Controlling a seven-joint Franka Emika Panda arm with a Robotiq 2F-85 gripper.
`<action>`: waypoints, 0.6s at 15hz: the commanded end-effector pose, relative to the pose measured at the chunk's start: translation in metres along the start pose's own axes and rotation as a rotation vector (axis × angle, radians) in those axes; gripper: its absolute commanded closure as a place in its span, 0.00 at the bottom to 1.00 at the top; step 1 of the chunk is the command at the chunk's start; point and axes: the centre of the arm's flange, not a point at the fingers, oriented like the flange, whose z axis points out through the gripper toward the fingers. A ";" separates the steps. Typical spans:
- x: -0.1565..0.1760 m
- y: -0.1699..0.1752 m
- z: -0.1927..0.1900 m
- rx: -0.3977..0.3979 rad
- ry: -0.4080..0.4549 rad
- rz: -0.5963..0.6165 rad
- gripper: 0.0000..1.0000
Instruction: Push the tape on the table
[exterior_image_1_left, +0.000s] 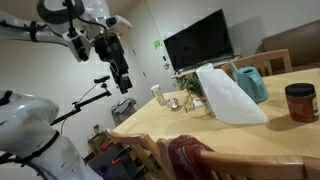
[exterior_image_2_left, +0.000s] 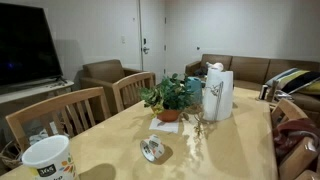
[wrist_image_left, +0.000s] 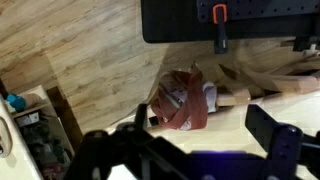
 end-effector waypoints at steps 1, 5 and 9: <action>0.000 0.000 0.000 0.000 0.000 0.000 0.00; 0.000 0.000 0.000 0.000 0.000 0.000 0.00; -0.001 -0.005 -0.003 -0.018 0.026 -0.044 0.00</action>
